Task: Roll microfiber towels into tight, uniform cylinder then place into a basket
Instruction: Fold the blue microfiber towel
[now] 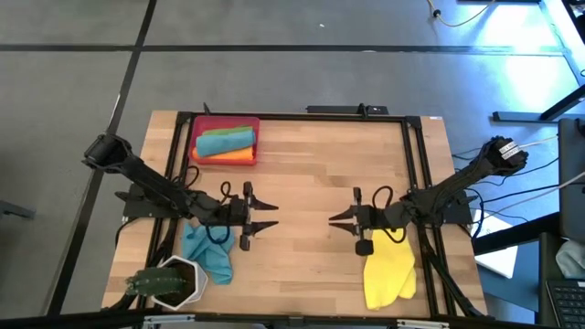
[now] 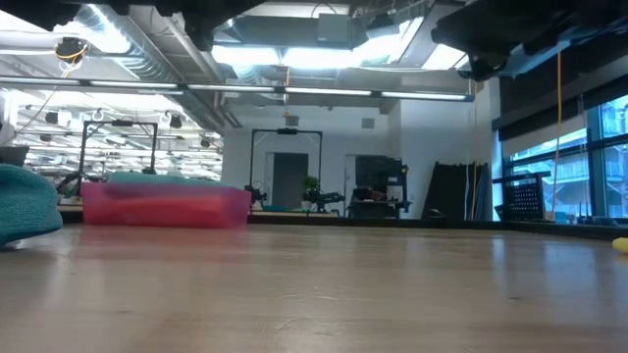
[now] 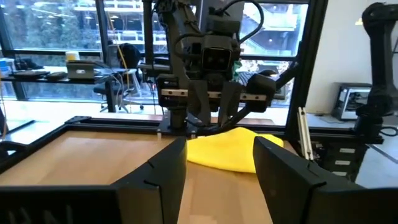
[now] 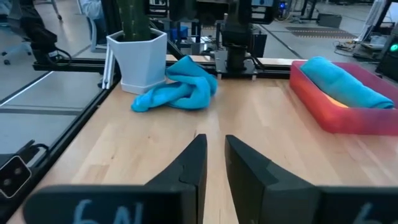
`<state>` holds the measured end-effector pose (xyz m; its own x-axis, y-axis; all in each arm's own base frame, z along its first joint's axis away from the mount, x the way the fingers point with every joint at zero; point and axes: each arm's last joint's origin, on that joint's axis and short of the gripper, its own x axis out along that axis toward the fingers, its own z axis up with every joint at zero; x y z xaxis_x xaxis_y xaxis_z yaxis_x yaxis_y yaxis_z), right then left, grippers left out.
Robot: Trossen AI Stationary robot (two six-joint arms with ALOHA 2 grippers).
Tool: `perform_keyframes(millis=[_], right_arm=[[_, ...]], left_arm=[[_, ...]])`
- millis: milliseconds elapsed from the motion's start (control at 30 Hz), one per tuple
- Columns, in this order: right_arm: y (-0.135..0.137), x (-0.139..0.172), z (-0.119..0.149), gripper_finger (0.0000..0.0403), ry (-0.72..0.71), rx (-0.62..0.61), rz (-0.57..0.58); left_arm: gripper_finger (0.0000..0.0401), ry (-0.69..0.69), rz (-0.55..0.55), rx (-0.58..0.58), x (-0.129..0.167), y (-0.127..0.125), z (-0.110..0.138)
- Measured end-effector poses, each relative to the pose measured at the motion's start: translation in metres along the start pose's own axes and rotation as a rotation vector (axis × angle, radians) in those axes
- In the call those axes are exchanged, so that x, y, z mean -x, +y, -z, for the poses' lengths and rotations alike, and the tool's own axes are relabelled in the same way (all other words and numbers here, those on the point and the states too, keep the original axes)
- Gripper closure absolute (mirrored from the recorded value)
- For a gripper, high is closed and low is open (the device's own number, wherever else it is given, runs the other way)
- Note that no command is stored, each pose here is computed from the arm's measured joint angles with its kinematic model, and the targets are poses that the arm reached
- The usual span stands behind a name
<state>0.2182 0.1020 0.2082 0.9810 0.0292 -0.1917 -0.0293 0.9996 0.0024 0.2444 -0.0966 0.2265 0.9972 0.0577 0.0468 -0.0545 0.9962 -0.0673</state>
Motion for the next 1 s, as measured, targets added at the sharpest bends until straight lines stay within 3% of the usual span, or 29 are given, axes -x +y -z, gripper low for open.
perform_keyframes(millis=[233, 1000], right_arm=[[0.000, 0.000, 0.000, 0.0343, 0.004, -0.003, 0.001], [-0.001, 0.000, 0.006, 0.0343, 0.053, -0.033, 0.007]], left_arm=[[0.0228, -0.001, -0.006, -0.056, -0.001, 0.001, 0.000], [0.0229, -0.003, -0.053, -0.055, -0.005, 0.013, -0.001]])
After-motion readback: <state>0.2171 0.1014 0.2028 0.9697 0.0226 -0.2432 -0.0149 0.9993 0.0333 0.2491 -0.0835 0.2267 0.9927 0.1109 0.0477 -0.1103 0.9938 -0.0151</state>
